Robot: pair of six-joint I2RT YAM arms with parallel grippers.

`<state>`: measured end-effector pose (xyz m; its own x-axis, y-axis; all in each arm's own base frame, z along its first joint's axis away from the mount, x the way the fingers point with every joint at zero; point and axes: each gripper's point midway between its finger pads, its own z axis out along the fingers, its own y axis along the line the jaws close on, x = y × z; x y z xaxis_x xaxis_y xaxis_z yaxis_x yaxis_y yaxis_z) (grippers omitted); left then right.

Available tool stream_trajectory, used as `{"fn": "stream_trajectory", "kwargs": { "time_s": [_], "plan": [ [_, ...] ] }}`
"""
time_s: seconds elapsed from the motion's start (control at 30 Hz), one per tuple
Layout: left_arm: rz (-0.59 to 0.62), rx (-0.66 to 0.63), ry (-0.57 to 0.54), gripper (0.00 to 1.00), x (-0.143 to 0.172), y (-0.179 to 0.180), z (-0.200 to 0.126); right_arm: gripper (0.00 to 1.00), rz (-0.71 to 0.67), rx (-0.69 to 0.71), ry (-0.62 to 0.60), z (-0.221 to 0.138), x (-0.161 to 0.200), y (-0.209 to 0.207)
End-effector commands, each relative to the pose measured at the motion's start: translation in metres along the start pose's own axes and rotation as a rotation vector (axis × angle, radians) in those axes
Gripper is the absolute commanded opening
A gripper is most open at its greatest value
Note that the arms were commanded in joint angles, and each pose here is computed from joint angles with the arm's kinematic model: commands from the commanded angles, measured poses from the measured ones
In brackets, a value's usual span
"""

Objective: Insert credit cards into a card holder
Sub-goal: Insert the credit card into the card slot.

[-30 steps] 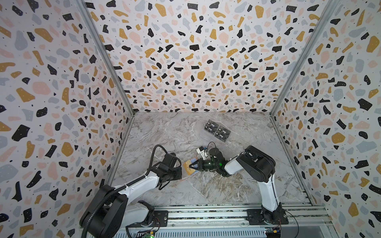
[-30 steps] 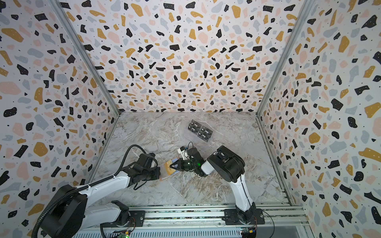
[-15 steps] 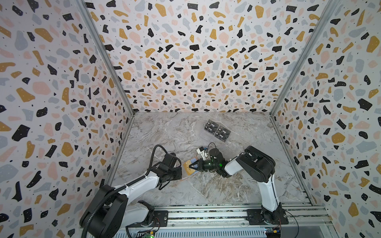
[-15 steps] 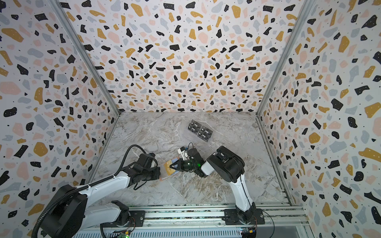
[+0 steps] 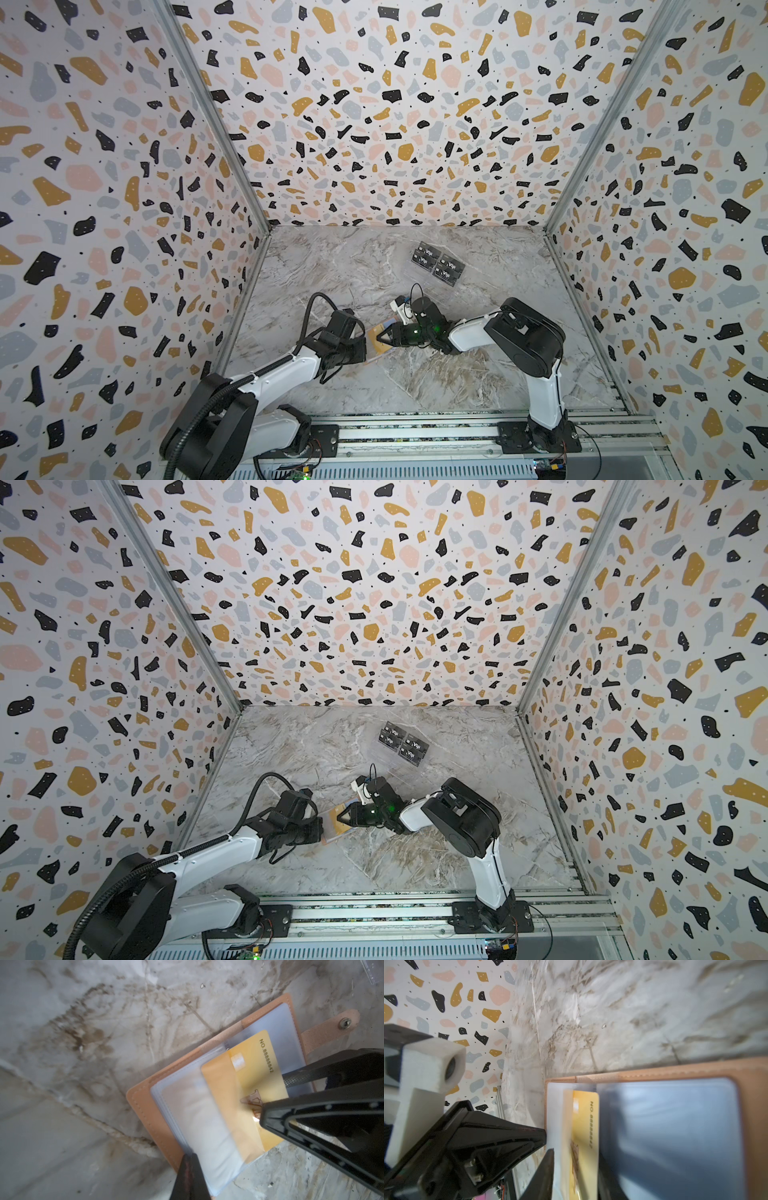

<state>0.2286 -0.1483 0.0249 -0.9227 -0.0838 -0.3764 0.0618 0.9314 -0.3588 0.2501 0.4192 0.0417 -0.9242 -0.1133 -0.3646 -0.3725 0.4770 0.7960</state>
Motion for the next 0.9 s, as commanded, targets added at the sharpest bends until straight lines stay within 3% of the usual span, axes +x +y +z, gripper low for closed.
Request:
{"fn": "stream_trajectory", "kwargs": {
  "time_s": [0.0,0.27,0.4,0.63,0.87],
  "plan": [
    [-0.005,-0.01,-0.002,0.0,0.001,0.003,0.001,0.41,-0.083,0.112,0.016,-0.009,-0.001,-0.003],
    [-0.038,-0.034,-0.039,0.04,-0.009,0.006,-0.002,0.52,-0.199,0.257,0.006,-0.018,-0.007,-0.003],
    [-0.067,-0.014,-0.059,0.13,-0.015,0.005,-0.002,0.57,-0.244,0.3,0.037,-0.018,-0.003,-0.001],
    [-0.062,0.04,-0.055,0.29,-0.023,-0.007,0.002,0.62,-0.215,0.285,0.065,-0.021,0.013,0.009],
    [-0.053,0.048,-0.053,0.31,-0.024,-0.009,0.004,0.65,-0.19,0.237,0.104,-0.014,0.026,0.024]
  ]
}}
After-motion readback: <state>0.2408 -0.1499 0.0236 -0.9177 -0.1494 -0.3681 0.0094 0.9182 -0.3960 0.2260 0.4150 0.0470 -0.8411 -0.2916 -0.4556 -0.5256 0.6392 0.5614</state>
